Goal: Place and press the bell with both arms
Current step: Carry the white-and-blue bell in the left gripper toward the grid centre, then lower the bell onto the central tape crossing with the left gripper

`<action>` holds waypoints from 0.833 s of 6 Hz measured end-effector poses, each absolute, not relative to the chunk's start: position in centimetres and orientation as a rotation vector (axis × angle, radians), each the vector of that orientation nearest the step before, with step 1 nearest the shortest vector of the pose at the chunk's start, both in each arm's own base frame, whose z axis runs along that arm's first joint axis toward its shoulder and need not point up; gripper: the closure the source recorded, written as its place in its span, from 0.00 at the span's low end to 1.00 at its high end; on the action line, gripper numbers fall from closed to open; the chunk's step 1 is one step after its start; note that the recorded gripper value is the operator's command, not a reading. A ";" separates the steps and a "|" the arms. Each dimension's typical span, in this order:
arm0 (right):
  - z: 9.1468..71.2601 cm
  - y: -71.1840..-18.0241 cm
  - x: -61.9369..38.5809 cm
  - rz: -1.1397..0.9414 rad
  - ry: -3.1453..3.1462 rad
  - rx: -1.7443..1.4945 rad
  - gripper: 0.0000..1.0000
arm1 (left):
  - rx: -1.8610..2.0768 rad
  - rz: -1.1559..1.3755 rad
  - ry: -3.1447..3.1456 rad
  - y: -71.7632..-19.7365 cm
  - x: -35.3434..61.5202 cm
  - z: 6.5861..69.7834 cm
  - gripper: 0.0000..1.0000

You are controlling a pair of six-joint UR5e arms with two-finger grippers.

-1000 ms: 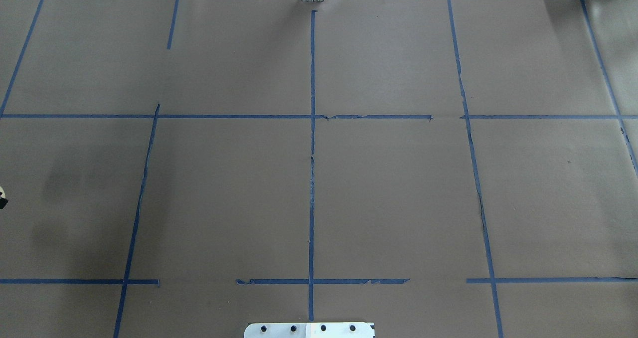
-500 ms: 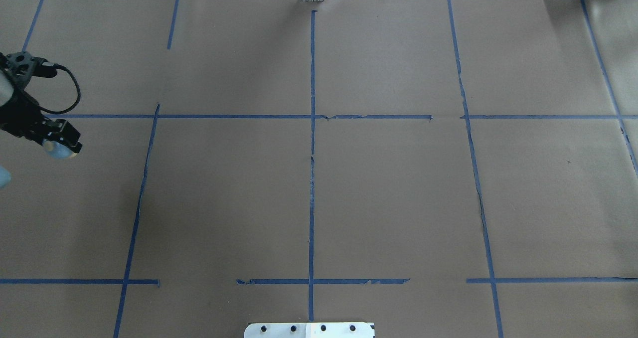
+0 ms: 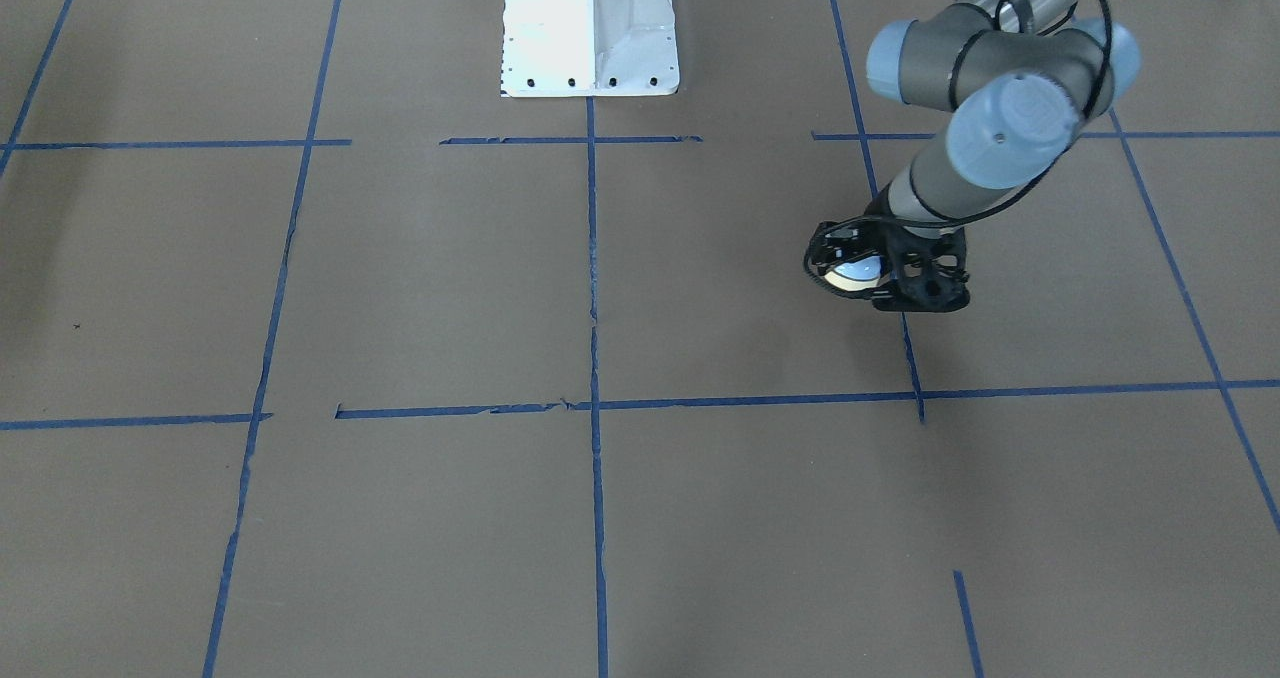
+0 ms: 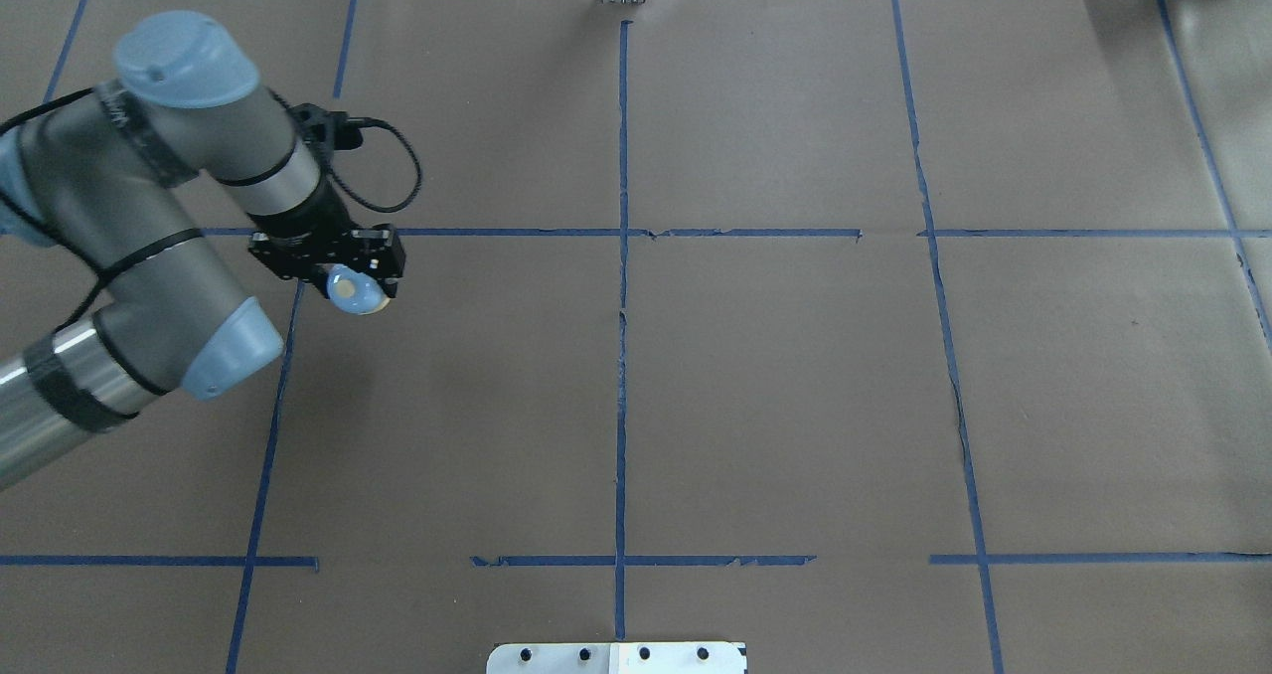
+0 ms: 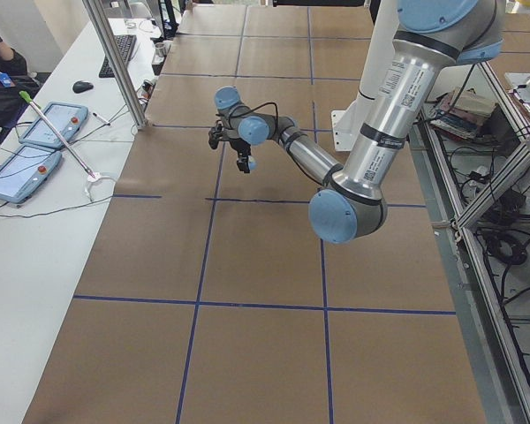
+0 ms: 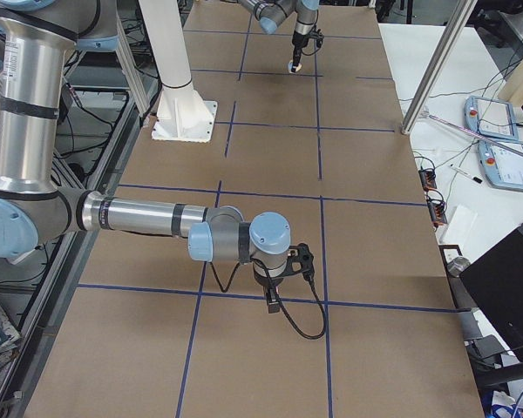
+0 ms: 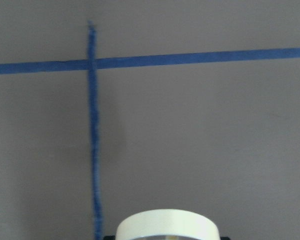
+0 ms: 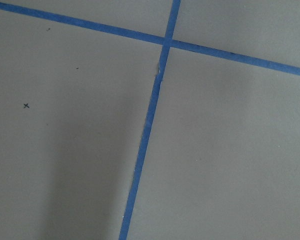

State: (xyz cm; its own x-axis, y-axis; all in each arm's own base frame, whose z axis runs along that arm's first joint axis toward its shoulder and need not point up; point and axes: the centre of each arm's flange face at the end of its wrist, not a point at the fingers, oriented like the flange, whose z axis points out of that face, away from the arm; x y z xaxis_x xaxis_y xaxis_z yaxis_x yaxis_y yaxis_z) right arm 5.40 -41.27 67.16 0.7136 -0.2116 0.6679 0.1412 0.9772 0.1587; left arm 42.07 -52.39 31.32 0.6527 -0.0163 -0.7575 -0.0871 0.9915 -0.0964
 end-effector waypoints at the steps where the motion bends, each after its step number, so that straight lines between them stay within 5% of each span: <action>1: 67.1 -41.3 5.3 -0.197 -0.752 0.098 0.00 | -0.138 0.002 0.848 -54.0 46.9 27.4 0.96; 5: 67.4 -41.7 4.7 -0.181 -0.752 0.079 0.00 | -0.122 -0.071 0.812 -55.7 61.7 16.5 0.96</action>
State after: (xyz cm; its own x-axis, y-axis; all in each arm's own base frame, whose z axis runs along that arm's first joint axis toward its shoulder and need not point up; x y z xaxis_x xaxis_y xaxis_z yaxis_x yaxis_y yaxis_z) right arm 4.69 -41.74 67.37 0.7159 -0.1919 0.6714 0.1354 0.9814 0.1362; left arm 61.70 -55.68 16.47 0.6863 -0.1098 -0.7190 0.0160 0.9906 -0.1360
